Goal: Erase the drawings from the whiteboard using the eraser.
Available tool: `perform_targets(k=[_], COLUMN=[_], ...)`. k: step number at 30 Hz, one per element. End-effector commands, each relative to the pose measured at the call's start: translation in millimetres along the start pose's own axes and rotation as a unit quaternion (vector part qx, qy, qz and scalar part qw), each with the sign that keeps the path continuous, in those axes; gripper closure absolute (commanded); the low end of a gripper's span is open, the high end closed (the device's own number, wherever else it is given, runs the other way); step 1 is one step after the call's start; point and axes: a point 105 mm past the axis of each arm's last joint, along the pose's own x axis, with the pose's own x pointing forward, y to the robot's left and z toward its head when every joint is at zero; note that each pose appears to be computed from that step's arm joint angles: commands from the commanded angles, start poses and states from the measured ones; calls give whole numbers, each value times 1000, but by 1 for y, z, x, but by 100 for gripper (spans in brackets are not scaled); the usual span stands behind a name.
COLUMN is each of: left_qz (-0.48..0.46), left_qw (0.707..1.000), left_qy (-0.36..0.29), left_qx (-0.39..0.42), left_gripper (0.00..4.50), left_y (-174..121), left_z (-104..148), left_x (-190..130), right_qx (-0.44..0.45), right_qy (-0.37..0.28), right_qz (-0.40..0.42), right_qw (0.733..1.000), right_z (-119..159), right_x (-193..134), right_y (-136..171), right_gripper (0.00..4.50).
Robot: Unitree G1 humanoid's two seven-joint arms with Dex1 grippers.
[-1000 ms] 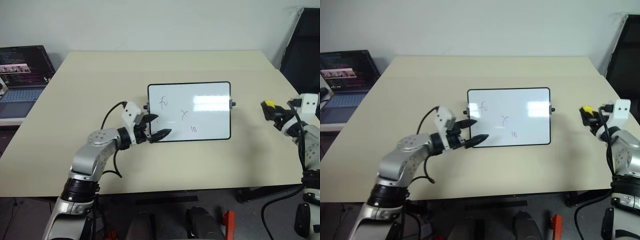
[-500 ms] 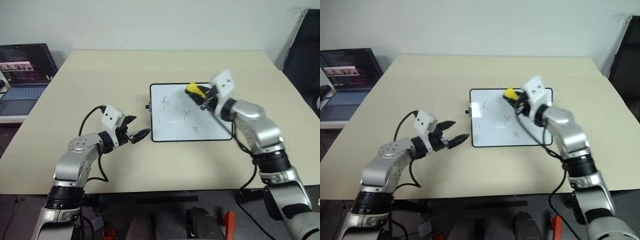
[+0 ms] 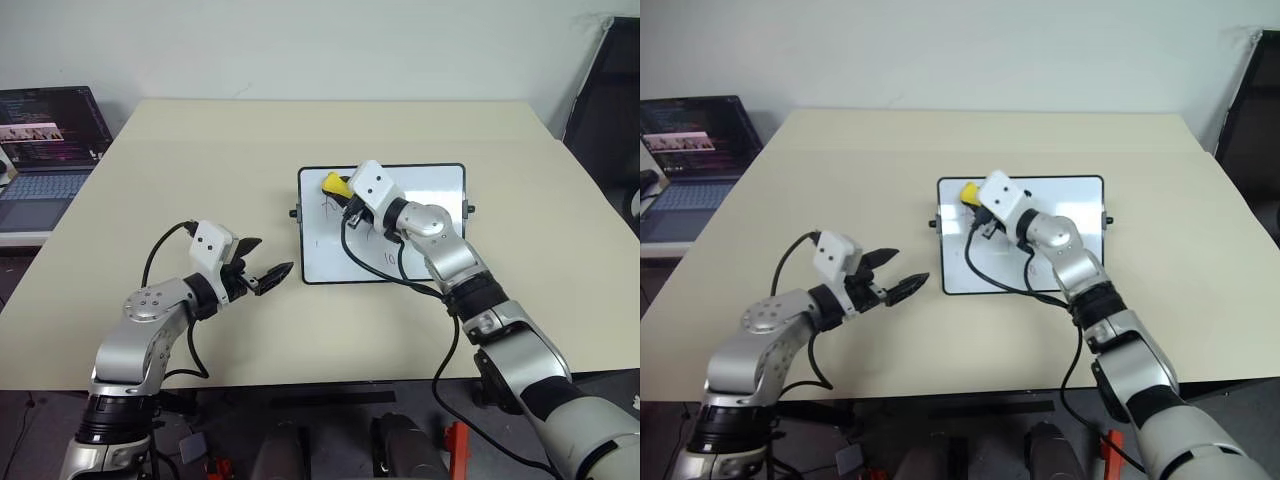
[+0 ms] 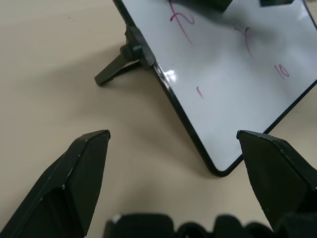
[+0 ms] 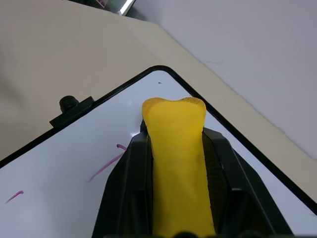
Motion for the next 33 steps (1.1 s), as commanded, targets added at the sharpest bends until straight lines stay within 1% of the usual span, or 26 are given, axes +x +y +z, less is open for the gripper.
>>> perform_targets(k=[1,4,9,12,14,17,19,21,24,27,33], left_qz=[4,4,4,2,0,-3,-6,-9,-12,-15,-24], left_qw=[1000,1000,1000,1000,1000,1000,1000,1000,1000,1000,1000], left_qy=[-12,-12,-11,-10,-10,-10,-9,-8,-9,-9,-9], left_qx=[13,12,10,10,10,12,13,14,15,16,15], left_gripper=[0,0,0,0,0,0,0,0,0,0,0], left_y=[-1,-3,-4,-4,-4,-4,-4,-4,-4,-4,-6], left_z=[9,9,8,8,9,10,11,11,12,12,13], left_x=[-5,-6,-6,-6,-5,-3,-2,-1,0,2,4], right_qx=[-25,-28,-19,-6,-5,-2,-3,-3,6,-3,-8], right_qy=[-2,28,36,34,29,21,15,14,19,24,18], right_qz=[0,34,107,137,126,91,18,-34,-60,-39,59], right_qw=[1000,999,993,990,992,996,1000,999,998,999,998], right_z=[4,-14,-33,-37,-36,-30,-22,-18,-19,-23,-28], right_x=[7,7,-4,-10,-9,-5,-1,0,0,0,-5], right_y=[-1,14,45,57,55,42,13,-9,-19,-11,34], right_gripper=[349,349,350,350,350,350,350,350,350,350,350])
